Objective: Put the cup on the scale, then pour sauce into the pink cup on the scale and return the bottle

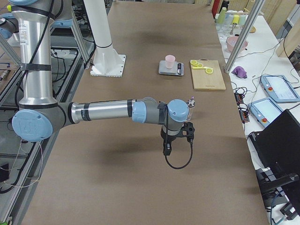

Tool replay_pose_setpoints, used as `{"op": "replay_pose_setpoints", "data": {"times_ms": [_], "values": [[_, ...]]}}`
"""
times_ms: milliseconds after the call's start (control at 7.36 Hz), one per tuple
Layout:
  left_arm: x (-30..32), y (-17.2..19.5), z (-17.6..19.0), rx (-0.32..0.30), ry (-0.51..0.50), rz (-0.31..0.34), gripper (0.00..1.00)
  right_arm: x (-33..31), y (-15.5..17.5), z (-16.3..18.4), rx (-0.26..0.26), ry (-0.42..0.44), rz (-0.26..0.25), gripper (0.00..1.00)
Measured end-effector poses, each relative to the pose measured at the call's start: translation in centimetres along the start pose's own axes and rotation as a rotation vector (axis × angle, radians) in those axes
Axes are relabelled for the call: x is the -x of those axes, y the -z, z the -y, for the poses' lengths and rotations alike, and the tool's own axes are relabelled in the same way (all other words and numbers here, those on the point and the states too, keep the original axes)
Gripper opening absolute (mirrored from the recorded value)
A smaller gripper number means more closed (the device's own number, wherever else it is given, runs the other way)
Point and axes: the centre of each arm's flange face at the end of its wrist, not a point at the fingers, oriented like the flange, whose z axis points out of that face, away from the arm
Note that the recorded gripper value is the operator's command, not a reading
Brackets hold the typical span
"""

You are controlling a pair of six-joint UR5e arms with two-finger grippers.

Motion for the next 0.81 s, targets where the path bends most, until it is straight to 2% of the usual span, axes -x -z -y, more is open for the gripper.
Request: {"op": "replay_pose_setpoints", "data": {"times_ms": [815], "values": [[-0.20, 0.23, -0.38, 0.039, 0.035, 0.007, 0.98, 0.20, 0.20, 0.12, -0.005, 0.003, 0.000, 1.00]]}}
